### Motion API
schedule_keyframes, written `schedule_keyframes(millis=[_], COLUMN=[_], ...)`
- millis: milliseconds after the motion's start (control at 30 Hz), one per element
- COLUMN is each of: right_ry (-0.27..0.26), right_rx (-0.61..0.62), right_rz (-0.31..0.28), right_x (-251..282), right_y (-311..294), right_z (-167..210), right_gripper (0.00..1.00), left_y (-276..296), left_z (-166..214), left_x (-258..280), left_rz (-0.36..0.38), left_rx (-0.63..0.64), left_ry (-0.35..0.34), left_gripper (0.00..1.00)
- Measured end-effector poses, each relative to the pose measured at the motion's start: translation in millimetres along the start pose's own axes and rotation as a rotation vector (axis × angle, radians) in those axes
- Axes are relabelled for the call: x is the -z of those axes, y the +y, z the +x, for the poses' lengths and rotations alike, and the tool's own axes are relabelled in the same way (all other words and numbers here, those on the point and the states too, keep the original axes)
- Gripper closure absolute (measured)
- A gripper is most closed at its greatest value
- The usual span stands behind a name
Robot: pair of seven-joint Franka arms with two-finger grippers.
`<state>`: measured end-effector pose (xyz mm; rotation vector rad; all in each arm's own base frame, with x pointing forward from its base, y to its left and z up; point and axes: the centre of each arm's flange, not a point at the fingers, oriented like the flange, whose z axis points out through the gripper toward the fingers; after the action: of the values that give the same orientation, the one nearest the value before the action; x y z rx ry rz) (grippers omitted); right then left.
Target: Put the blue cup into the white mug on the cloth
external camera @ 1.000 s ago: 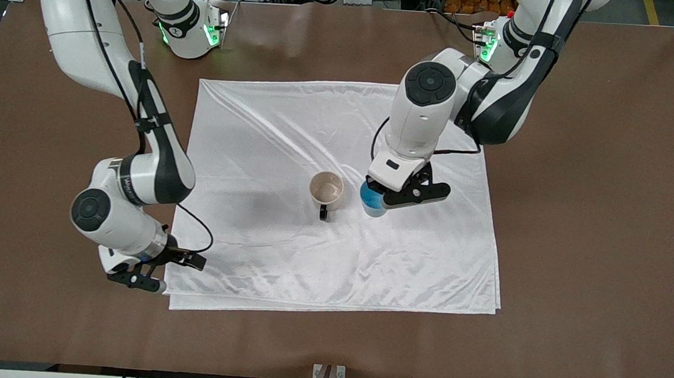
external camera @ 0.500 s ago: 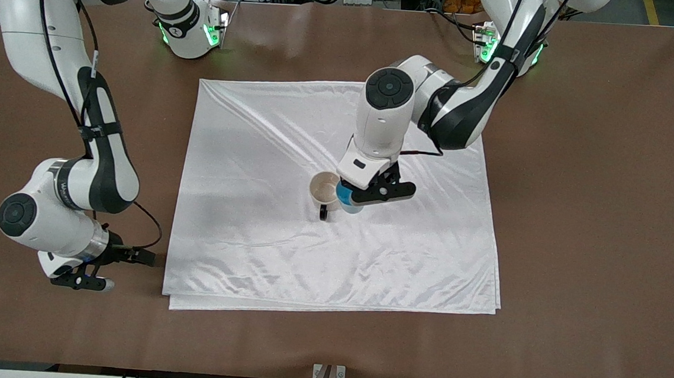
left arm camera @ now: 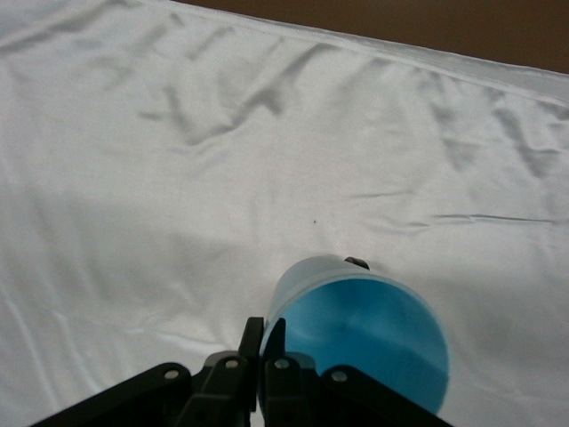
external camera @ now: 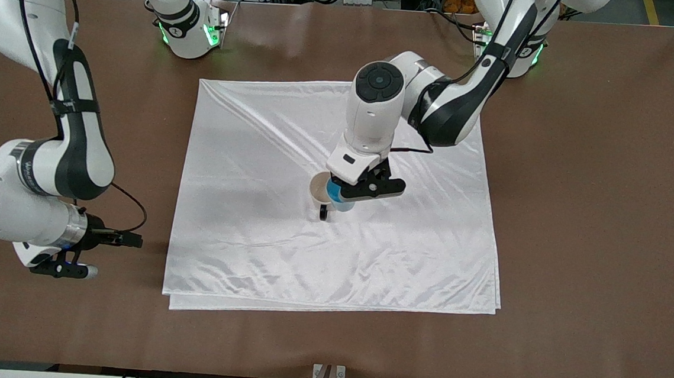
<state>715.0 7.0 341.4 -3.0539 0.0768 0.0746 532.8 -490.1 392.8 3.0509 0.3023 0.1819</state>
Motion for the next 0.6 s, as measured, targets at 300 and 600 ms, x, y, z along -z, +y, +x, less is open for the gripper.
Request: schedule_keyframes(millis=[300, 600], right_ry=[-0.001, 0.002], right_rx=[0.006, 0.010], right_rz=[0.002, 0.000], right_x=[53.2, 97.8], right_y=[-4.5, -6.6], right_z=[-25.1, -64.1], right_gripper=[0.00, 0.00], left_y=[17.3, 20.9], left_z=[-26.6, -34.7], left_x=[-16.5, -44.4], left_rz=[0.008, 0.031], left_rx=[-0.028, -0.036], left_ry=[-0.029, -0.048], left_gripper=[0.96, 0.96])
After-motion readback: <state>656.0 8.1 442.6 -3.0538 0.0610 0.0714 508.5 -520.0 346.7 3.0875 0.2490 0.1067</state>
